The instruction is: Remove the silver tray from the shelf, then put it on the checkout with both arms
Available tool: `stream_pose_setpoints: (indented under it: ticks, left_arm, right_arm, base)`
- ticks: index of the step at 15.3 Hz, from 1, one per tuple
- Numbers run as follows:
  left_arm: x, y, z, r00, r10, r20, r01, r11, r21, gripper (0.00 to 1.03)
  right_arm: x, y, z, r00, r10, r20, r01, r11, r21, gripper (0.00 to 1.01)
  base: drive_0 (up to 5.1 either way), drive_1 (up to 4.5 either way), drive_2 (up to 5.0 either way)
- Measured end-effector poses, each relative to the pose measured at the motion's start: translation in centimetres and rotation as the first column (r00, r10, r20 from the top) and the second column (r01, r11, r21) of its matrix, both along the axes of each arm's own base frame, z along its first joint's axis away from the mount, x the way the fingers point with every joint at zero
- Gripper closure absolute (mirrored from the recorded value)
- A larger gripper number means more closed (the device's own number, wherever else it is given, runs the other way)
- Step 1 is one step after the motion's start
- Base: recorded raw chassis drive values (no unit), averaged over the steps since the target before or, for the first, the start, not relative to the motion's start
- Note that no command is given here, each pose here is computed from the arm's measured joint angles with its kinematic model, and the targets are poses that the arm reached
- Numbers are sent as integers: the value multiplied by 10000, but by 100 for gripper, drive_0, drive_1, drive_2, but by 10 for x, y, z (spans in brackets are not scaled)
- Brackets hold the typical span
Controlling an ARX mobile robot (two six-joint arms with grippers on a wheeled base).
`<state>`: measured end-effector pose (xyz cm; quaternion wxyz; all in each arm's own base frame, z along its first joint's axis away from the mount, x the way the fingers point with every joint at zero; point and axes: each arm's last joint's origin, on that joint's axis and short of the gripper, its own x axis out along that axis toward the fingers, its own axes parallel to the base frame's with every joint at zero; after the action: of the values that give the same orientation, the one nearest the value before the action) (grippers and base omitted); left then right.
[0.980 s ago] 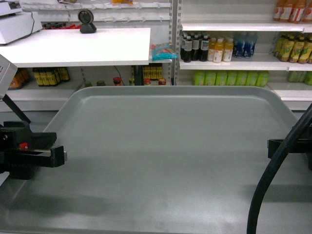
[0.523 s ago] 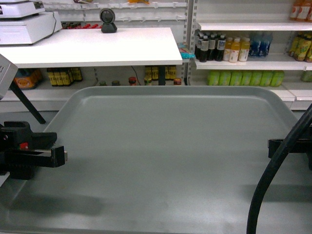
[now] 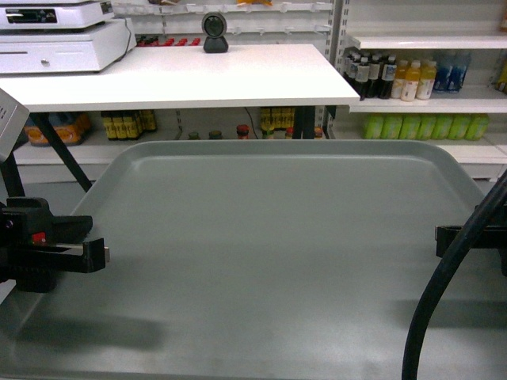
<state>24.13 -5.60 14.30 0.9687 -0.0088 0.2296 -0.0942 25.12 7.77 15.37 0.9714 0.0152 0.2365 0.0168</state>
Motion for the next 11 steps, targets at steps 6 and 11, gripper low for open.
stream_pose_setpoints:
  ticks: [6,11]
  left_arm:
    - [0,0,0,10000,-15,17,15,10000,5,100]
    - [0,0,0,10000,-8,2,8,10000,8,100]
  right_arm:
    - [0,0,0,10000,0,4,0,10000,1,98]
    - [0,0,0,10000,-2,-4,2,10000,2,98]
  base:
    - [-470,239,239]
    - [-334,165,165]
